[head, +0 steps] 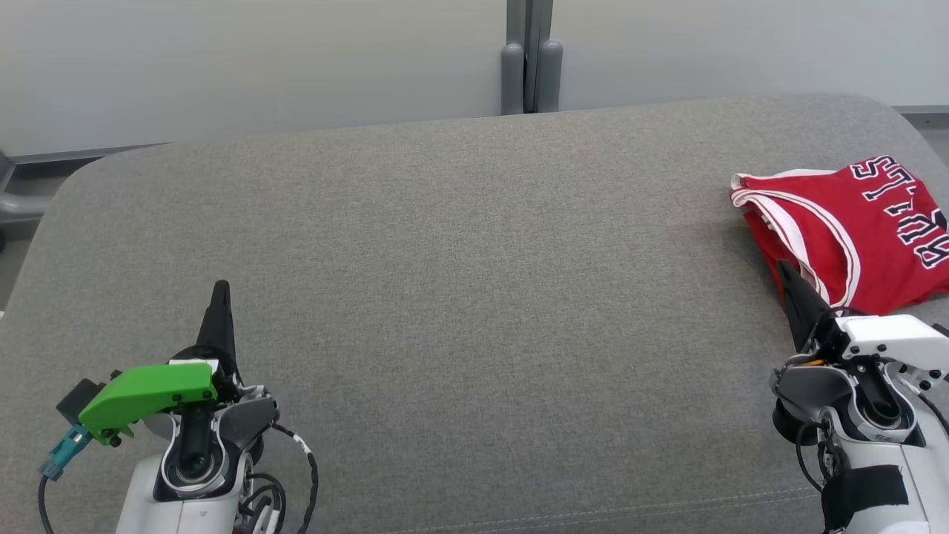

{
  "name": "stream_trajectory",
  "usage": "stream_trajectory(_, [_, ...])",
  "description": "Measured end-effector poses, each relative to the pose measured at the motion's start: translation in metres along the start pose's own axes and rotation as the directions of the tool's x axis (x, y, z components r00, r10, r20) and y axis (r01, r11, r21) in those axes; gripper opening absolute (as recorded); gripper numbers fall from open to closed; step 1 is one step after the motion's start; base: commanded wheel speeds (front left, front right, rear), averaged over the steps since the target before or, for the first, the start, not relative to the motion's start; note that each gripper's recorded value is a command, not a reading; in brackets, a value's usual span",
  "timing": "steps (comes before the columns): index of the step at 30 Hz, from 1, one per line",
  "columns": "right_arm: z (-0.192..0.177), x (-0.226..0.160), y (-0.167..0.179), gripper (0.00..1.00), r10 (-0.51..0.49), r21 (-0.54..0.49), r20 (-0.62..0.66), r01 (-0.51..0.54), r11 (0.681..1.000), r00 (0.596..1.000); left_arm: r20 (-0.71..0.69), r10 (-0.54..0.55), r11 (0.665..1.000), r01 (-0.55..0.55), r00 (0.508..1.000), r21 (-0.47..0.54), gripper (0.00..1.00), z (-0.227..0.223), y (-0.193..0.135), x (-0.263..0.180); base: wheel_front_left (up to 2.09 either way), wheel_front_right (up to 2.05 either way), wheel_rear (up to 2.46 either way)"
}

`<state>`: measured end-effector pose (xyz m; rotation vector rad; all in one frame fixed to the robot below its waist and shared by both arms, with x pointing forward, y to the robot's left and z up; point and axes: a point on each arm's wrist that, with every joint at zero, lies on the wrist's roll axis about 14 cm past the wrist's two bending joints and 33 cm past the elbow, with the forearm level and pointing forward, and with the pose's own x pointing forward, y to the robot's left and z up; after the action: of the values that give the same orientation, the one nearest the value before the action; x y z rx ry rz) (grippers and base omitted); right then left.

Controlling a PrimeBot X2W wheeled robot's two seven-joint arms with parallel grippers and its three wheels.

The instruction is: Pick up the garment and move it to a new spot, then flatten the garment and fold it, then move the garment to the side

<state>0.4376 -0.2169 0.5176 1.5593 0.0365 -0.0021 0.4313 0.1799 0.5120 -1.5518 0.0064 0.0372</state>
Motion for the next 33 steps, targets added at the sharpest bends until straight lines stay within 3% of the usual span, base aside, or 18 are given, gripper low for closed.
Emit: stream_trajectory(33, [0.0006,0.0022,0.0035,0.00,0.010,0.017,0.000,-0.010,1.000,1.000,0.003,-0.011,1.000,0.011,1.000,-0.020,0.00,0.0001,-0.0033,0.0020,0.00,0.00,0.00])
